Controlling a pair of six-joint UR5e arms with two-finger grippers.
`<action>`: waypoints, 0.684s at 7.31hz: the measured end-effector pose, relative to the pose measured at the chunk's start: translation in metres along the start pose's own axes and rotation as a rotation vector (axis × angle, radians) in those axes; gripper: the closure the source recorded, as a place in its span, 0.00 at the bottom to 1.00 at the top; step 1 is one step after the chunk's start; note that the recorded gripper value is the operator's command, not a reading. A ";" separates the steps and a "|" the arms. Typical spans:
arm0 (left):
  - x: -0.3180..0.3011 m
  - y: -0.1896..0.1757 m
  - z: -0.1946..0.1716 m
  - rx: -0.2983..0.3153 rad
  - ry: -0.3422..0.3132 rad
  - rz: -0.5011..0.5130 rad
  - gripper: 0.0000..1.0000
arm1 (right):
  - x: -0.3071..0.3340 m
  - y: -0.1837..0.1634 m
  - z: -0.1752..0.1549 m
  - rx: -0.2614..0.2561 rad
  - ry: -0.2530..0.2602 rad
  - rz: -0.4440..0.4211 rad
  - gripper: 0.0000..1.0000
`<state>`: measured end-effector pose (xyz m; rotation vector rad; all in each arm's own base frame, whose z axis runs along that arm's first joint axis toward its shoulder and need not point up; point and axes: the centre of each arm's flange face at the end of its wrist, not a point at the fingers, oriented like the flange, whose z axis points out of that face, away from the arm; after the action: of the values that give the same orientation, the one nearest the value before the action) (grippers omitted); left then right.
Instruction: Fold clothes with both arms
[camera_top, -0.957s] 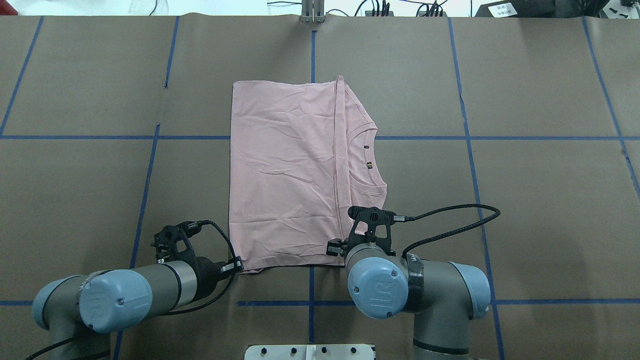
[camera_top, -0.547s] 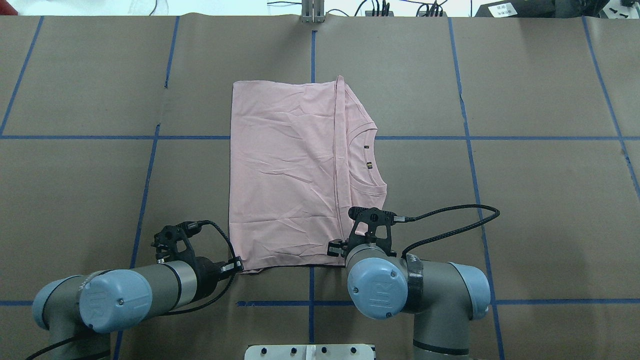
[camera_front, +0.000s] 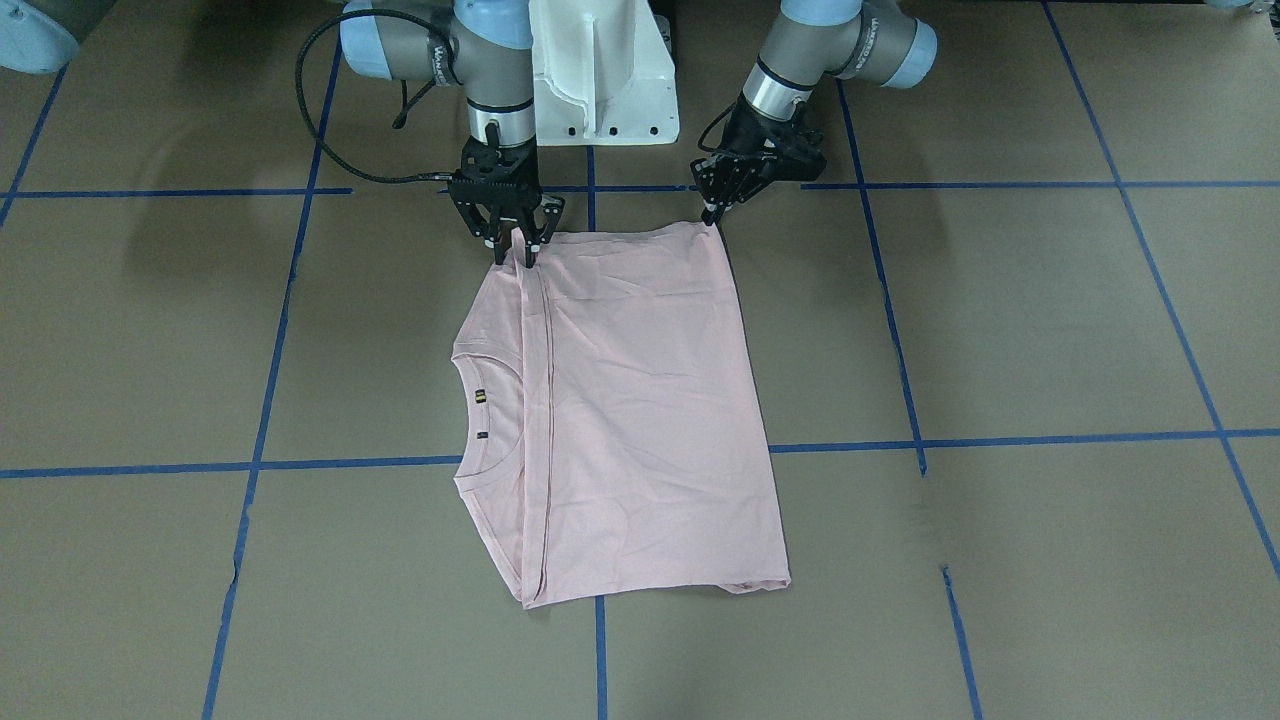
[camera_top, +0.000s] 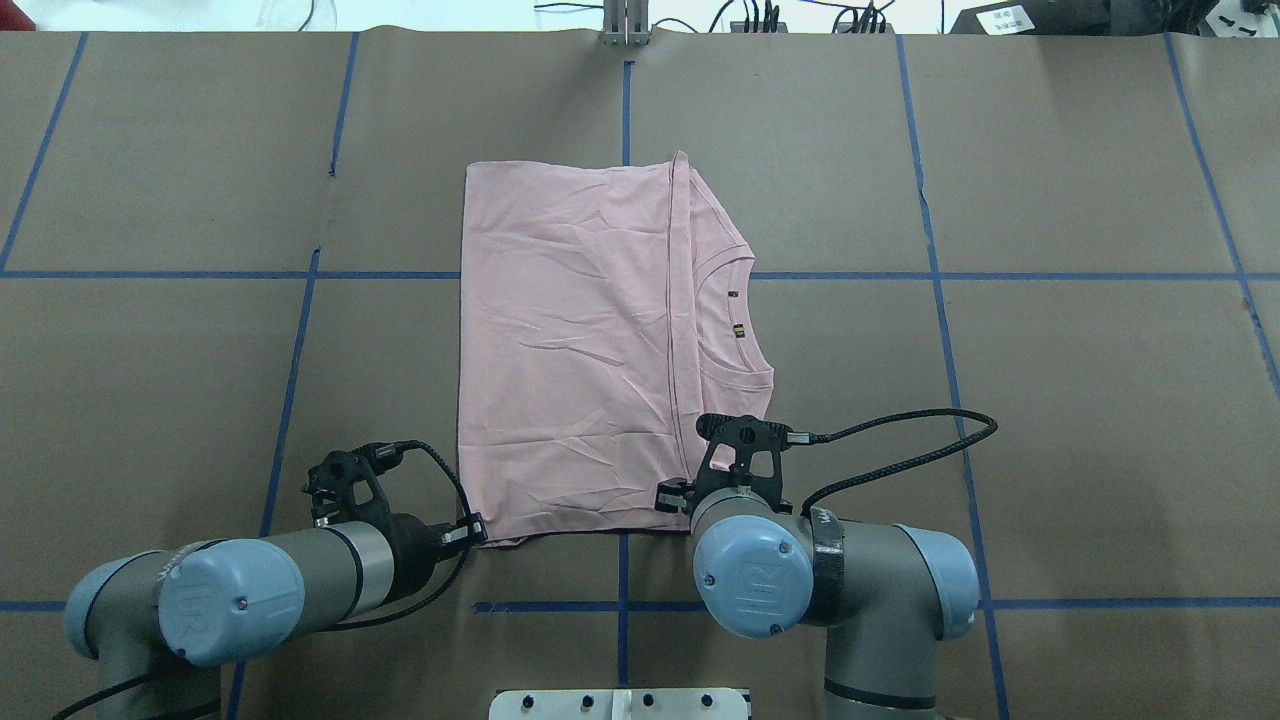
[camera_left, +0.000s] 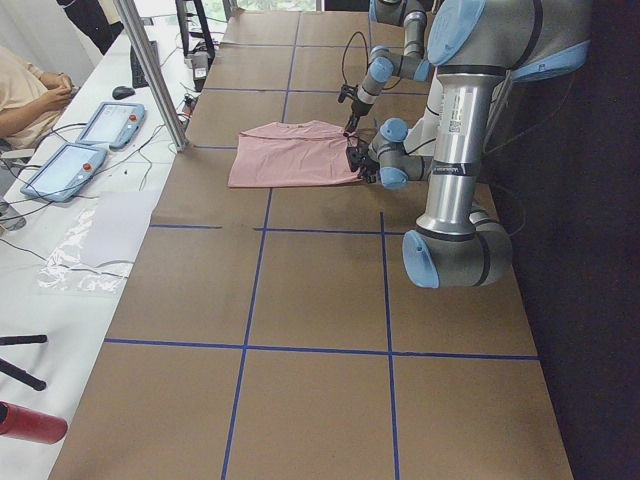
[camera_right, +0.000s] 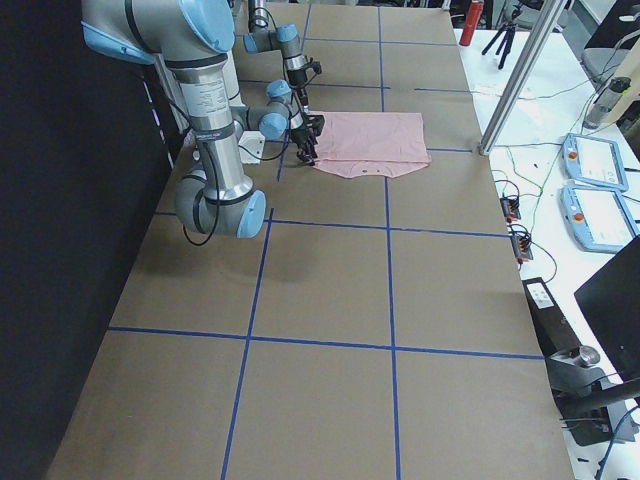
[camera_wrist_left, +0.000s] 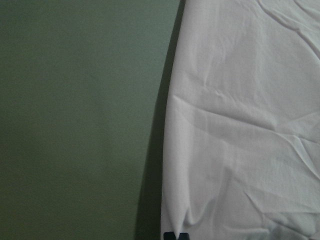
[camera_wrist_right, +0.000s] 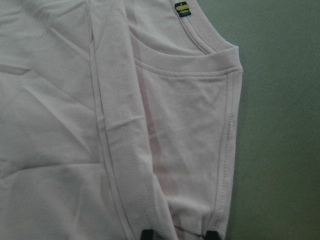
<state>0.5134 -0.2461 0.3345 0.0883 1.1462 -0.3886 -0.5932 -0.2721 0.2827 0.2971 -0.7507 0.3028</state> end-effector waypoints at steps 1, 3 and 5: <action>0.000 0.000 0.000 0.000 0.000 0.000 1.00 | -0.001 0.000 0.000 0.000 0.001 0.000 0.94; 0.000 0.000 0.000 0.000 0.000 0.001 1.00 | -0.003 0.000 0.000 0.000 -0.001 0.002 1.00; 0.000 0.000 0.000 0.000 0.001 0.002 1.00 | -0.006 0.000 -0.001 -0.001 -0.002 0.005 1.00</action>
<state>0.5132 -0.2461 0.3340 0.0893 1.1471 -0.3870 -0.5969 -0.2726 0.2773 0.2948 -0.7540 0.3068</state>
